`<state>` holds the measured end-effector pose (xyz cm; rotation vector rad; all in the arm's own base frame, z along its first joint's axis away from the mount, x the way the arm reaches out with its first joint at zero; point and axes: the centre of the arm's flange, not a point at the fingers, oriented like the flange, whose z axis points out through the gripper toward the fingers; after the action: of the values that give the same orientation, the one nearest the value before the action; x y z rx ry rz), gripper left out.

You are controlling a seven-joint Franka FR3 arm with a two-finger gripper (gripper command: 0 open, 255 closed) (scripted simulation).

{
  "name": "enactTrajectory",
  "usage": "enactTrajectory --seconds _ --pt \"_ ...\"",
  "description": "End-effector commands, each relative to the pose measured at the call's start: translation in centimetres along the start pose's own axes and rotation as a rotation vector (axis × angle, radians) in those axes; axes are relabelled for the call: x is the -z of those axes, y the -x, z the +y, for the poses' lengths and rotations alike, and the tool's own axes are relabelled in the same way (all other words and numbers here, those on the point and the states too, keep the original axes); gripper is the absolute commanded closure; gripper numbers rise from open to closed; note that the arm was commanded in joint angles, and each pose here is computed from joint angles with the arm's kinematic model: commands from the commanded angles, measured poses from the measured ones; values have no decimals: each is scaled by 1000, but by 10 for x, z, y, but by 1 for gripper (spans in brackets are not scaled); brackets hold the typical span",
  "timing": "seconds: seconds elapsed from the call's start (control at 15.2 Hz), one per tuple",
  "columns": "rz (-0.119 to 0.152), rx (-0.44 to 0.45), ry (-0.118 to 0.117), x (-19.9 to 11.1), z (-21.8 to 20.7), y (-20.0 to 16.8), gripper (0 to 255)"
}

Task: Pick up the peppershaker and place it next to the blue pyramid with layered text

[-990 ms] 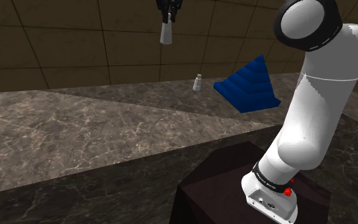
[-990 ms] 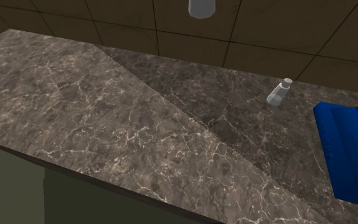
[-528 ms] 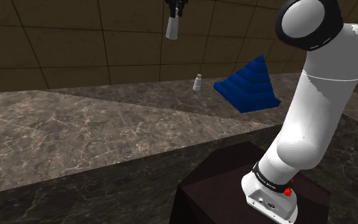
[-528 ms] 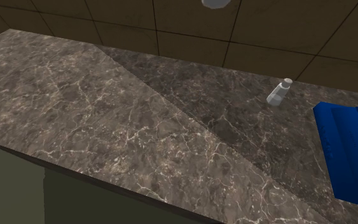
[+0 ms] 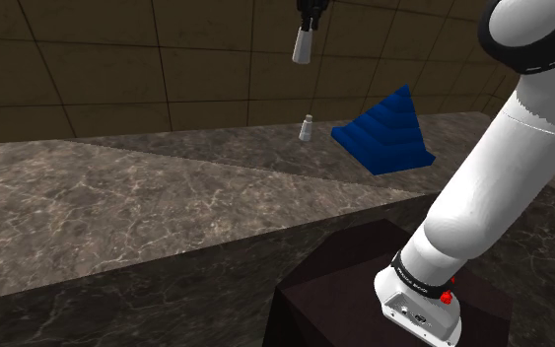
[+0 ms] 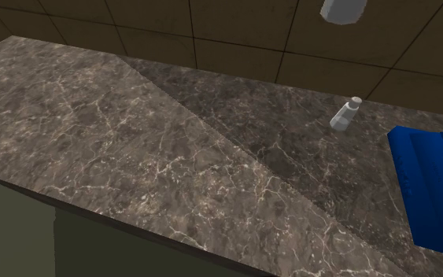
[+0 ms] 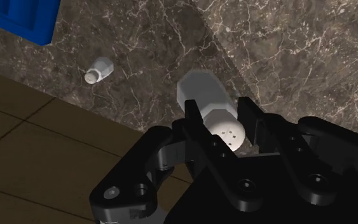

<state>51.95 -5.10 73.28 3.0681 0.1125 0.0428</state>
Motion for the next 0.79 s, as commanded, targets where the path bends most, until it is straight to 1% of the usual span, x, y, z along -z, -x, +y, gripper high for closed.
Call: enactTrajectory --seconds 0.0,0.73 --pt "0 1 -1 -1 23 18 255" --pt "0 1 -1 -8 144 98 255"
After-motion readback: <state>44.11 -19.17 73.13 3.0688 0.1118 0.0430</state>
